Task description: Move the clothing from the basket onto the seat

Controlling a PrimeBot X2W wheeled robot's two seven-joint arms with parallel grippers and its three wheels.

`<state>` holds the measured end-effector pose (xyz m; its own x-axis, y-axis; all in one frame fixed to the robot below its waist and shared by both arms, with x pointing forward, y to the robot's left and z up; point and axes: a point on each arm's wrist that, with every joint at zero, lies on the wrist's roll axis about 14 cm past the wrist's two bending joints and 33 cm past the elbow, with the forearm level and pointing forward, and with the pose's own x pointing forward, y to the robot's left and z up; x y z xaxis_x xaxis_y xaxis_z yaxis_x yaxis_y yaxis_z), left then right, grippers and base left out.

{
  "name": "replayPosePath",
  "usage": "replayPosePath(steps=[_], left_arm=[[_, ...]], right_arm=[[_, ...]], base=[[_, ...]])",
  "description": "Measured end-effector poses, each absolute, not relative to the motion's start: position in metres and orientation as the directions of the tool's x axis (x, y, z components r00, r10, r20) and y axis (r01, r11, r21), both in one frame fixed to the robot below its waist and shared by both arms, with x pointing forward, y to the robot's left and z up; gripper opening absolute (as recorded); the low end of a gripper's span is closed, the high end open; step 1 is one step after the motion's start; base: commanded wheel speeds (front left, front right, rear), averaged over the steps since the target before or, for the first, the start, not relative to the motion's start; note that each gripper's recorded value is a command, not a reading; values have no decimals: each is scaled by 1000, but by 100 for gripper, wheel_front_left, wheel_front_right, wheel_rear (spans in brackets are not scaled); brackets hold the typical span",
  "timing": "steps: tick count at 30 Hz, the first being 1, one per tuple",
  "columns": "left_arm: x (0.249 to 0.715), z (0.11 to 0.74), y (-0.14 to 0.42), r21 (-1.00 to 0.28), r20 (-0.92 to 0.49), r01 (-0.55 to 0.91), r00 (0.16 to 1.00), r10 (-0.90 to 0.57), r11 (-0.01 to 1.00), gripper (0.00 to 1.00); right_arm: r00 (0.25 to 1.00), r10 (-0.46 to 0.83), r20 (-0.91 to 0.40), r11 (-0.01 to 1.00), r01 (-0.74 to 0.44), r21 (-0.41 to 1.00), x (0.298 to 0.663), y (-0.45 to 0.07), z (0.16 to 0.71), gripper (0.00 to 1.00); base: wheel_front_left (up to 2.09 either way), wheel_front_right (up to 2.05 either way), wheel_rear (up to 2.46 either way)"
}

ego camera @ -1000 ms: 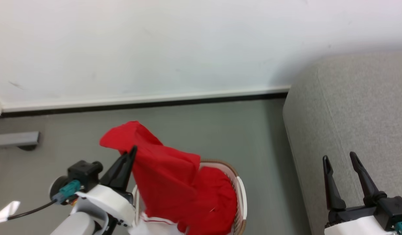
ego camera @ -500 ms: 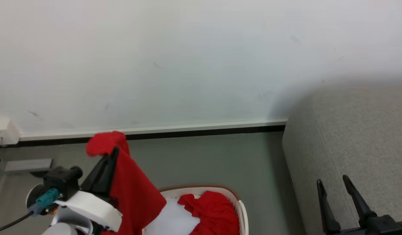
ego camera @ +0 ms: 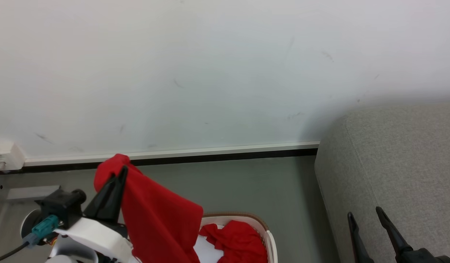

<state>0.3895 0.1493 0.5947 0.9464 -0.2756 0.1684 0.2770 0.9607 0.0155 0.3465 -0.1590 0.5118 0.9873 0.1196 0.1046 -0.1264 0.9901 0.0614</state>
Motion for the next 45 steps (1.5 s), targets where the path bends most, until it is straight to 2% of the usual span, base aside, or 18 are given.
replayPosePath(steps=[12, 18, 26, 32, 37, 45], left_arm=[[388, 601, 145, 22, 177, 293, 940, -292, 956, 0], [387, 612, 139, 31, 204, 315, 927, -314, 949, 0], [383, 637, 112, 36, 264, 390, 884, -385, 920, 0], [370, 647, 80, 29, 280, 484, 836, -472, 875, 0], [358, 654, 52, 33, 292, 563, 785, -546, 826, 0], [339, 655, 11, 54, 282, 680, 693, -664, 732, 0]], right_arm=[[987, 132, 96, 988, -139, 63, 346, -155, 509, 100], [964, 232, 128, 970, -240, 47, 348, -126, 520, 100], [830, 525, 186, 846, -534, -8, 340, -41, 546, 100], [708, 680, 191, 727, -684, -53, 332, 8, 567, 100], [642, 745, 183, 664, -742, -97, 331, 27, 576, 100], [622, 769, 145, 637, -762, -112, 336, 35, 573, 100]], base=[[0, 0, 0], [0, 0, 0], [0, 0, 0], [0, 0, 0], [0, 0, 0], [0, 0, 0]])
